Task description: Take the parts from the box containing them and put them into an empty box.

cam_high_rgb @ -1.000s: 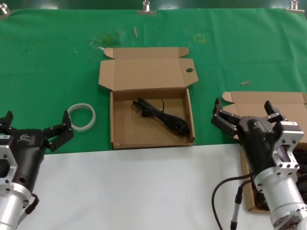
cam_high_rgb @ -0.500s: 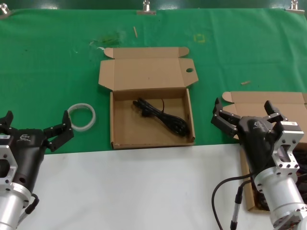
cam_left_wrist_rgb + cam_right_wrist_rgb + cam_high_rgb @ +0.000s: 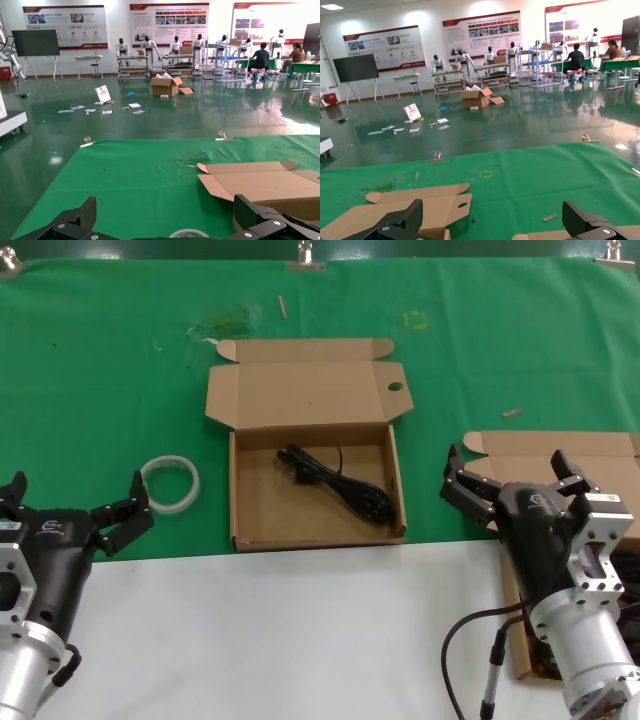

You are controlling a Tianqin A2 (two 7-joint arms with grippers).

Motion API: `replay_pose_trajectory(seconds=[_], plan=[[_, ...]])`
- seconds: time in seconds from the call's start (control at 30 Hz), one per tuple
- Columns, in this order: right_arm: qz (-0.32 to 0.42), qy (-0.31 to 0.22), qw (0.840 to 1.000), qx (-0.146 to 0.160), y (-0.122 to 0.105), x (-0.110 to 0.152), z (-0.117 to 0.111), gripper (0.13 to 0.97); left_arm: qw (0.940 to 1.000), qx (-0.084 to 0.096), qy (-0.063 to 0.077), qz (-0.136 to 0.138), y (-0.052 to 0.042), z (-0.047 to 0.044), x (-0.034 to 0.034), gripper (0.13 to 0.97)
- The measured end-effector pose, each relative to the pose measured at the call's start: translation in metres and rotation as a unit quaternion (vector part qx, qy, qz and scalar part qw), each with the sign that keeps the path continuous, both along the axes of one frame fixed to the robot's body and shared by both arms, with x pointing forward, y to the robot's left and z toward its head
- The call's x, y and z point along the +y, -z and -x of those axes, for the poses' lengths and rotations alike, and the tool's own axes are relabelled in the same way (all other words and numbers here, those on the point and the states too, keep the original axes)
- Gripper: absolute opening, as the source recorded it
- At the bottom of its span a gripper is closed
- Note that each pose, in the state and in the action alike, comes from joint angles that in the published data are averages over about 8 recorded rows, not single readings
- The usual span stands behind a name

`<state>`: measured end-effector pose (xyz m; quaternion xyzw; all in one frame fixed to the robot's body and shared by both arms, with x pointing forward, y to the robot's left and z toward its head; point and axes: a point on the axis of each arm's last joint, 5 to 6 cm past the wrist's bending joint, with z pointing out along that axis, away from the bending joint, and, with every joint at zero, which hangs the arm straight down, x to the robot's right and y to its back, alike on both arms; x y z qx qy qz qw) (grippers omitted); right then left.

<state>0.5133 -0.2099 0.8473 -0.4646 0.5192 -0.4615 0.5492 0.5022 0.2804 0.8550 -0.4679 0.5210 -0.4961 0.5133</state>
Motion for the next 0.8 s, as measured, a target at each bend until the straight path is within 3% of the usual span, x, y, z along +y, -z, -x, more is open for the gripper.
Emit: replay_pose_trajectory(seconds=[0.8], plan=[[0.000,0.000,1.000,0.000,0.0000,0.0000,0.0000,0.966,1.0000,0.000,0.000,0.000,0.0000,0.0000,0.0000,0.966]])
